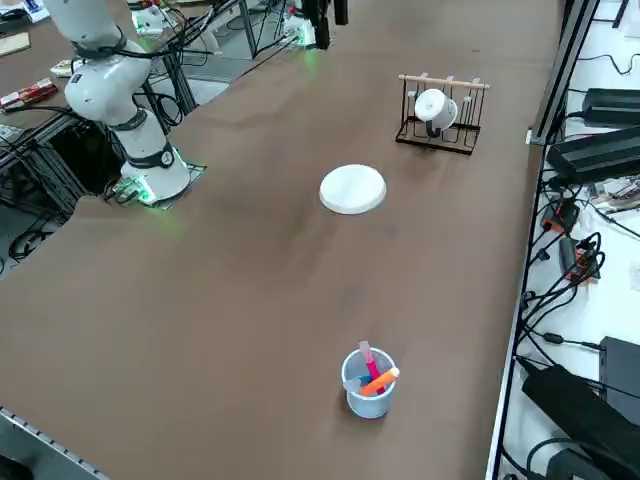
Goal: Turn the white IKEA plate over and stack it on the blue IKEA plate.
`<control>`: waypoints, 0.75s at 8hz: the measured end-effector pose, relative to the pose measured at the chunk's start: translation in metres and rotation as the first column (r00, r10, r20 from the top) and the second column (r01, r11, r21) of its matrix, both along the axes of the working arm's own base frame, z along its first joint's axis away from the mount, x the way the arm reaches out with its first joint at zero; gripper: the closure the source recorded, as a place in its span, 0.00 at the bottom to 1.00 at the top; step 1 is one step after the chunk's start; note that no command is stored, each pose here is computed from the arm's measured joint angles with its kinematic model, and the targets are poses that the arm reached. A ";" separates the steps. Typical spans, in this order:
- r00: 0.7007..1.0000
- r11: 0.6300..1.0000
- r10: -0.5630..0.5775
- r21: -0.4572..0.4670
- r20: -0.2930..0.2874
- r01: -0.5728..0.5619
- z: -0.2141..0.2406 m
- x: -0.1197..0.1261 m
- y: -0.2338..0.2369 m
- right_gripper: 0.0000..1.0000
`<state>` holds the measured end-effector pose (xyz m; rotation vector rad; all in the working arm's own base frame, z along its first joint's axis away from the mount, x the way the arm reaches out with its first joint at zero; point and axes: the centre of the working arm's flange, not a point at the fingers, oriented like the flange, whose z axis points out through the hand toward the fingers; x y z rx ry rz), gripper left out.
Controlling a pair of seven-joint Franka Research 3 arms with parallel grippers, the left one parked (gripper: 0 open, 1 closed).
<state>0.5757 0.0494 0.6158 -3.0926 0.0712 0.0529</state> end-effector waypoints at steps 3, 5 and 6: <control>1.000 1.000 -0.011 -0.004 -0.010 0.010 -0.010 0.010 -0.010 0.00; 1.000 1.000 -0.010 0.002 -0.014 0.010 -0.012 0.012 -0.017 0.00; 1.000 1.000 -0.010 -0.004 -0.014 0.010 -0.012 0.012 -0.019 0.00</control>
